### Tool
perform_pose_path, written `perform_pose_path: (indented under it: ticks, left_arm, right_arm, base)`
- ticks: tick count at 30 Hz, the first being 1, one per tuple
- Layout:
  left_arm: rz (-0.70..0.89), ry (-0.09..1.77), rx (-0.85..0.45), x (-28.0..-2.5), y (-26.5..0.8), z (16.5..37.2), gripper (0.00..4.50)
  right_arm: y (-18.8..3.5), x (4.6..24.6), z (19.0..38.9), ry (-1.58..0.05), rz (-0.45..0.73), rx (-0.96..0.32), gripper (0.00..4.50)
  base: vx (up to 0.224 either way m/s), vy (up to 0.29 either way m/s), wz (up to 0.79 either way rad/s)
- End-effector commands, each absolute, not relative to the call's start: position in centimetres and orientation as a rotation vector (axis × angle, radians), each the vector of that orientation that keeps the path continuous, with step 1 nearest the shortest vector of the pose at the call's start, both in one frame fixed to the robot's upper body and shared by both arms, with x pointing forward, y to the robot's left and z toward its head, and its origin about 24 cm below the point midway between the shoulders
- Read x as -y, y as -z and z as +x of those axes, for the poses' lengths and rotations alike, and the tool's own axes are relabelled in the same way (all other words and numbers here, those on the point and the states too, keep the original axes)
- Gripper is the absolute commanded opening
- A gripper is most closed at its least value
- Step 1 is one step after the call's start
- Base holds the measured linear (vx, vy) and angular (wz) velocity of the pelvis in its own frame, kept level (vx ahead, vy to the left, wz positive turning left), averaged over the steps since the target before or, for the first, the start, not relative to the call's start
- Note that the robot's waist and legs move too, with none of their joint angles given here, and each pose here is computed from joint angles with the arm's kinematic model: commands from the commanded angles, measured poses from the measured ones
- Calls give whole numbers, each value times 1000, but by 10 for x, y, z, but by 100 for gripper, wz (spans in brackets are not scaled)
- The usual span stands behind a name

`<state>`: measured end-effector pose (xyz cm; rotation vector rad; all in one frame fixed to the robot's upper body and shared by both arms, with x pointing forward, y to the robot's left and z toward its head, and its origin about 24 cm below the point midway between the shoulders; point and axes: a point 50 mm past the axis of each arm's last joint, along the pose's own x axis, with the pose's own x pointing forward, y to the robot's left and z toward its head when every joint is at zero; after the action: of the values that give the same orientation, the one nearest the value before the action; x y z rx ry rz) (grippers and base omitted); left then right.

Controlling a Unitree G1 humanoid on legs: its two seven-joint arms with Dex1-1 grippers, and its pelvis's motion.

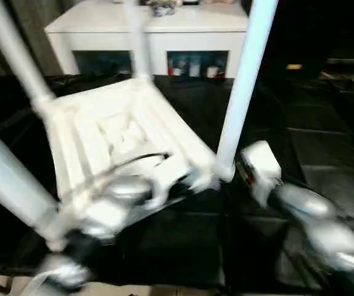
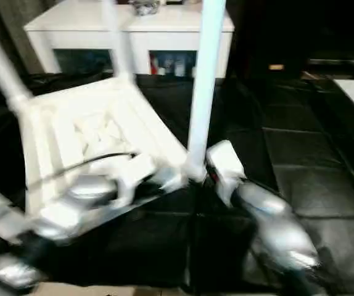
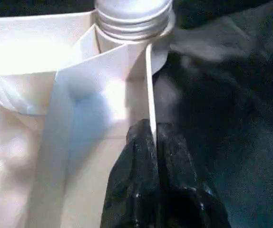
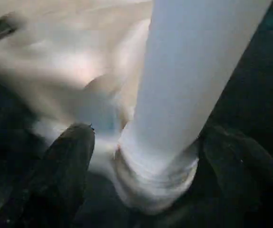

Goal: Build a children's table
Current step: Rotate leg to tighten

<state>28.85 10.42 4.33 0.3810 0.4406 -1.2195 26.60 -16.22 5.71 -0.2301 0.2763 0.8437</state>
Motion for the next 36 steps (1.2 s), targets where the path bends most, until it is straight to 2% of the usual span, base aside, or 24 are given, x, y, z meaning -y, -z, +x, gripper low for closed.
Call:
perform_pose_path:
  ticks: [1, 11, 12, 15, 17, 25, 31, 34, 36]
  left_arm:
    - [388, 1439, -462, -98, -42, 272, 0]
    - [397, 1466, -512, -114, -46, 272, 0]
    - [397, 1470, -513, -115, -45, 272, 0]
    - [400, 1469, -517, -116, -44, 272, 0]
    - [399, 1471, -521, -116, -44, 271, 0]
    - [404, 1466, -521, -117, -44, 272, 0]
    - [396, 1469, -533, -118, -43, 271, 0]
    - [395, 1467, -538, -117, -41, 270, 0]
    - [376, 1390, -528, -104, -37, 273, 0]
  right_arm:
    - [-63, 157, 259, -966, -206, -274, 392]
    - [-60, 163, 260, -1028, -235, -319, 392]
    - [-59, 163, 259, -1042, -247, -327, 376]
    - [-54, 164, 255, -1077, -284, -362, 376]
    - [-50, 166, 252, -1087, -304, -384, 348]
    - [-51, 168, 256, -1050, -277, -370, 283]
    - [-51, 165, 255, -1070, -241, -358, 272]
    - [-49, 163, 257, -1031, -216, -350, 272]
    - [-34, 160, 274, -753, -184, -363, 272]
  base:
    - [0, 0, 0]
    - [0, 0, 0]
    - [0, 0, 0]
    - [0, 0, 0]
    - [0, 0, 0]
    - [0, 0, 0]
    - [0, 0, 0]
    - [0, 0, 0]
    - [0, 0, 0]
